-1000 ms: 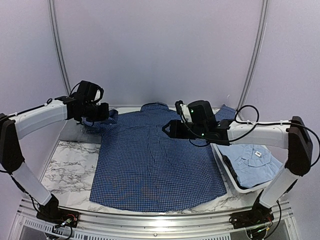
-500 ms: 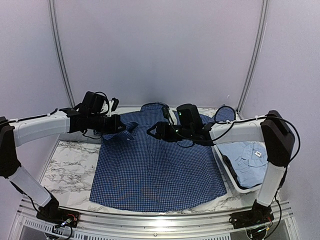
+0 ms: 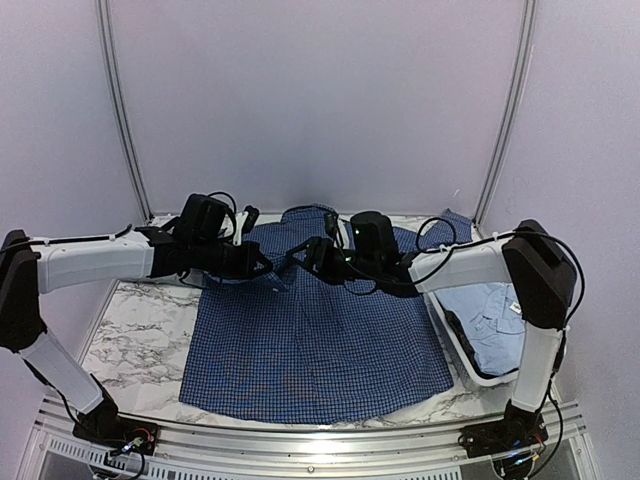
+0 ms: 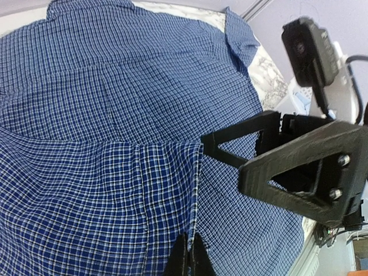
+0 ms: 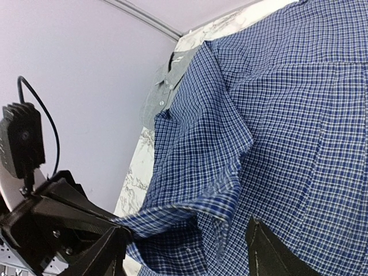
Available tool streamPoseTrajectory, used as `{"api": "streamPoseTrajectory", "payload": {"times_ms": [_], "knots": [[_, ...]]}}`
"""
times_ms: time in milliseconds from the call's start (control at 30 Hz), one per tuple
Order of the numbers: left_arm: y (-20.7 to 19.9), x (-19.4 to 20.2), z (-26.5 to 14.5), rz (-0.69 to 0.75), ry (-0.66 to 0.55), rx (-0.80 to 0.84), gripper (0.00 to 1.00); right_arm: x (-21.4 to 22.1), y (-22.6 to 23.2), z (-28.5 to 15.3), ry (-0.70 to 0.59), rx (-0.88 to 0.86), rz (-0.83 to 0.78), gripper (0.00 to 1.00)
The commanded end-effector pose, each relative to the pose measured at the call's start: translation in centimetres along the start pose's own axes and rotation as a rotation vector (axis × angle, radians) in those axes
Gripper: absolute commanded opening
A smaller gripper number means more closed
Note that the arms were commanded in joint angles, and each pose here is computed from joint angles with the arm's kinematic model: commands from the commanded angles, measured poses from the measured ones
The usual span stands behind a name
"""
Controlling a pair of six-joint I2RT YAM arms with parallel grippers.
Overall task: Fold and stack the long sleeve shirts
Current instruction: Pass from the left arm to the right
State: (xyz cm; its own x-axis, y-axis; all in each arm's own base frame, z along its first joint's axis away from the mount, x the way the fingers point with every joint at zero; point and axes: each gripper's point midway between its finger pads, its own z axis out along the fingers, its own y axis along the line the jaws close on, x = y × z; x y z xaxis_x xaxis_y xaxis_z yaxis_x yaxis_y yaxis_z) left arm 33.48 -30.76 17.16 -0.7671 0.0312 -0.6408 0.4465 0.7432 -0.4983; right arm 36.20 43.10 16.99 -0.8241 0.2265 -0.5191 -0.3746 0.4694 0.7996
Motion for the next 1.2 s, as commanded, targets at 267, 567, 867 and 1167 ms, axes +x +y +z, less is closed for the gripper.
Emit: {"api": "streamPoseTrajectory", "payload": {"times_ms": [267, 567, 867, 1167], "knots": [[-0.4, 1.8, 2.3, 0.019, 0.027, 0.029, 0.0, 0.7, -2.5, 0.7, -0.018, 0.031, 0.093, 0.65], [-0.7, 2.1, 2.8, 0.026, 0.033, 0.051, 0.0, 1.3, -3.7, 1.4, 0.007, 0.065, 0.097, 0.65], [-0.8, 3.0, 3.4, 0.029, 0.066, 0.072, 0.0, 1.2, -3.2, 1.6, 0.0, 0.019, 0.134, 0.64], [0.1, 4.3, 4.5, 0.007, 0.098, 0.059, 0.0, 0.8, -2.3, 0.5, -0.044, -0.029, 0.149, 0.64]]}}
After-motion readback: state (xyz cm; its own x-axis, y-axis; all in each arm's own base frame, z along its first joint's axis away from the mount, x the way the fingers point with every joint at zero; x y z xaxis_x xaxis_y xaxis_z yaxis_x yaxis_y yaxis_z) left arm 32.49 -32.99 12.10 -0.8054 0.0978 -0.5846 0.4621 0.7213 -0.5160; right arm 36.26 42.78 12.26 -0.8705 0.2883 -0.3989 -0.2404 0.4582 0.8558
